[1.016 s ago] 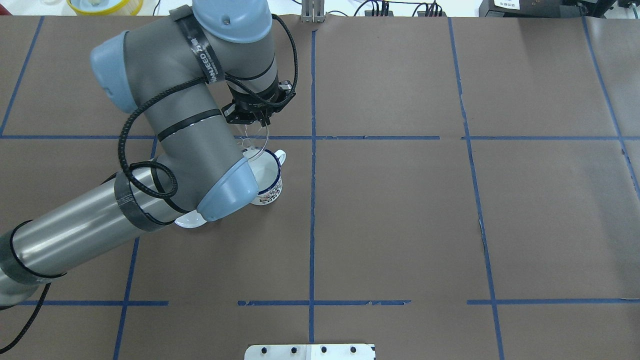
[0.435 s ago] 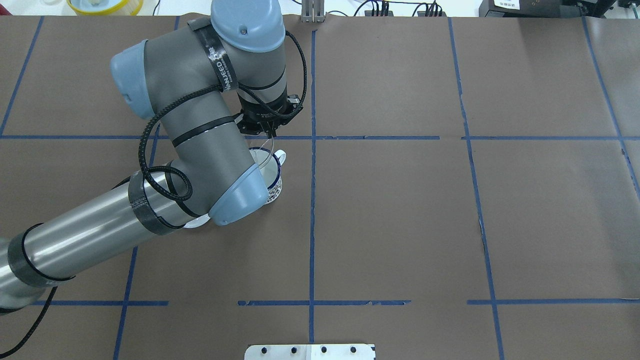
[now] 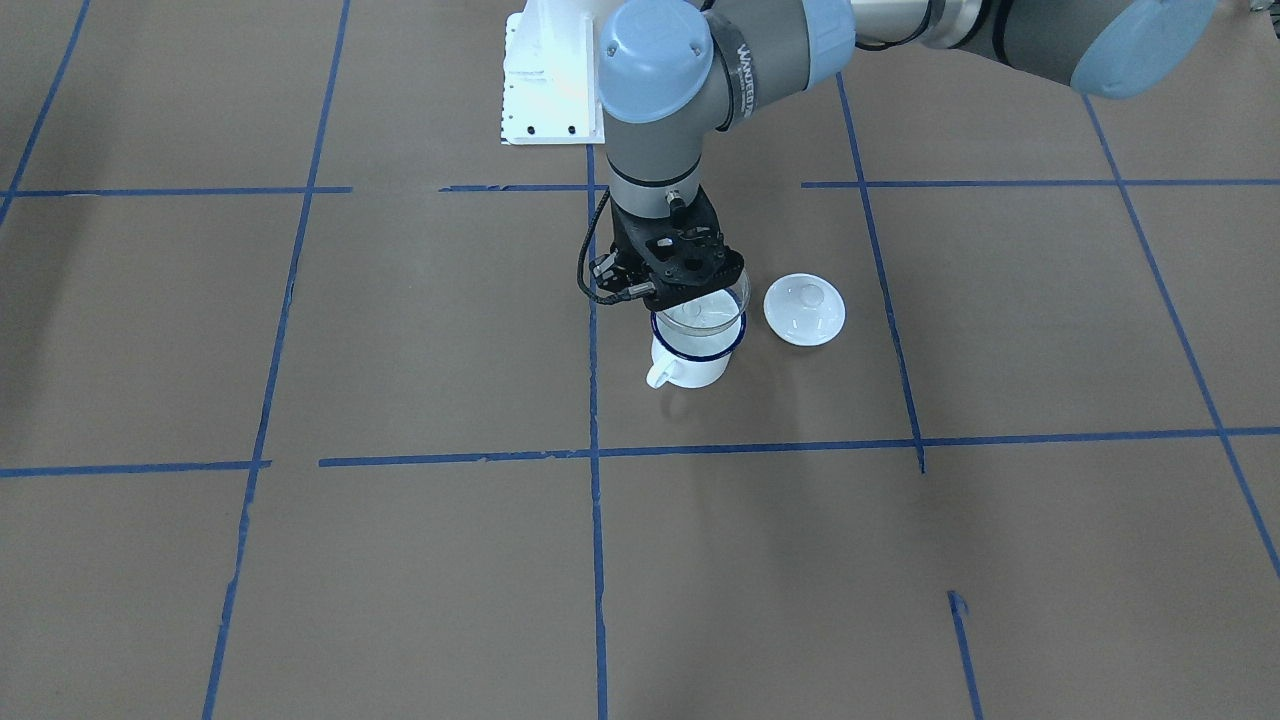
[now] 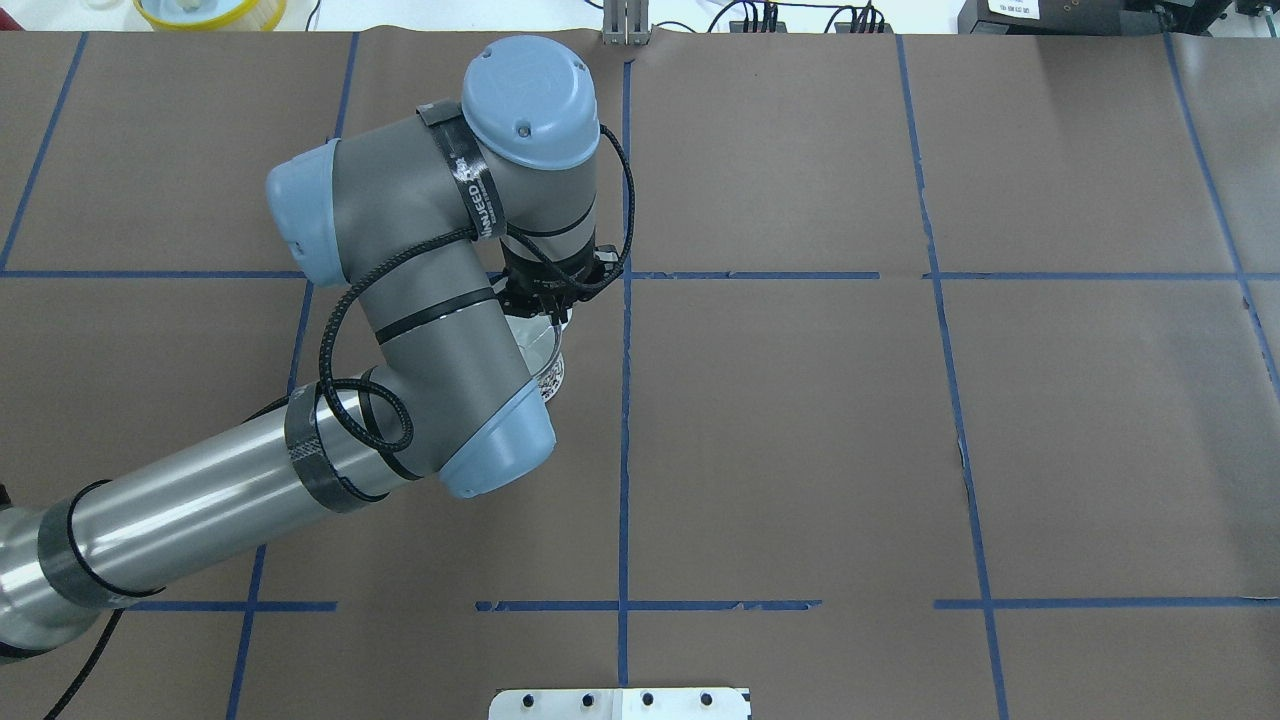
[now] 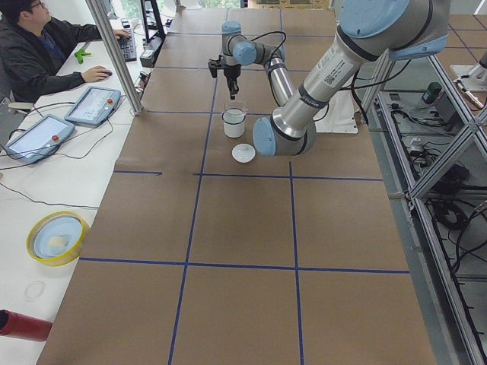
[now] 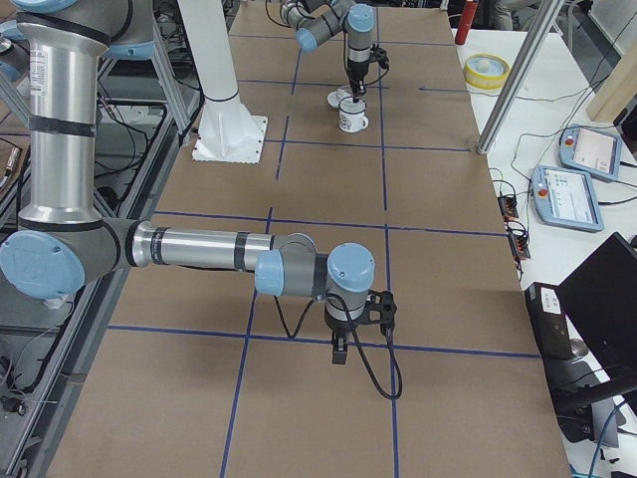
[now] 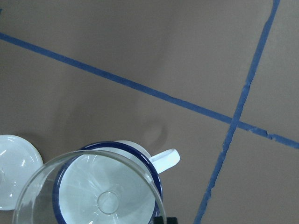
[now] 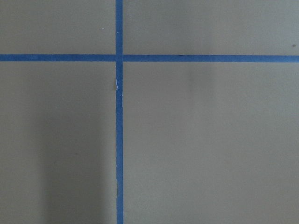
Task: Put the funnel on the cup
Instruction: 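Lower the clear glass funnel into the mouth of the white mug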
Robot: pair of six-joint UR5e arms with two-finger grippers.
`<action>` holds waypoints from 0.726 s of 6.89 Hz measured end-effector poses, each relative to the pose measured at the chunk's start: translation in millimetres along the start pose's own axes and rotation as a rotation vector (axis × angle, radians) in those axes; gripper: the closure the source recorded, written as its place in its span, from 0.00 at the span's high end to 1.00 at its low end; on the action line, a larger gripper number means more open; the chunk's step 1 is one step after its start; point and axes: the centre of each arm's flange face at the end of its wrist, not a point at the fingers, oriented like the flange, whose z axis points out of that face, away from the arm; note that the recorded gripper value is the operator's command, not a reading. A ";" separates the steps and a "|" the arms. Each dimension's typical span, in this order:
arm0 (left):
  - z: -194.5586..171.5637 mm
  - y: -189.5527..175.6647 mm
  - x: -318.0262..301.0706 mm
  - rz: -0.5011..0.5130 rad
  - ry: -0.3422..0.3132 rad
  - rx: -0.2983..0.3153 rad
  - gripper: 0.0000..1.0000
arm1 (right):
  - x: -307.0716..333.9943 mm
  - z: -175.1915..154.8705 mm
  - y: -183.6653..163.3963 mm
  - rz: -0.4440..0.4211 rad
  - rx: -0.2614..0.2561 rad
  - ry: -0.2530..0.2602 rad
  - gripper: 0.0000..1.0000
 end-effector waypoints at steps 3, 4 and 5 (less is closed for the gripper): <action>12.4 2.7 0.3 0.017 -0.016 -0.007 0.00 | -0.1 -0.1 0.0 0.000 0.000 0.000 1.00; 15.1 1.7 0.1 0.029 -0.017 -0.007 0.00 | -0.1 -0.1 0.0 0.000 0.000 0.000 1.00; 16.6 0.0 -0.3 0.038 -0.018 -0.006 0.00 | -0.1 -0.1 0.0 0.000 0.000 0.000 1.00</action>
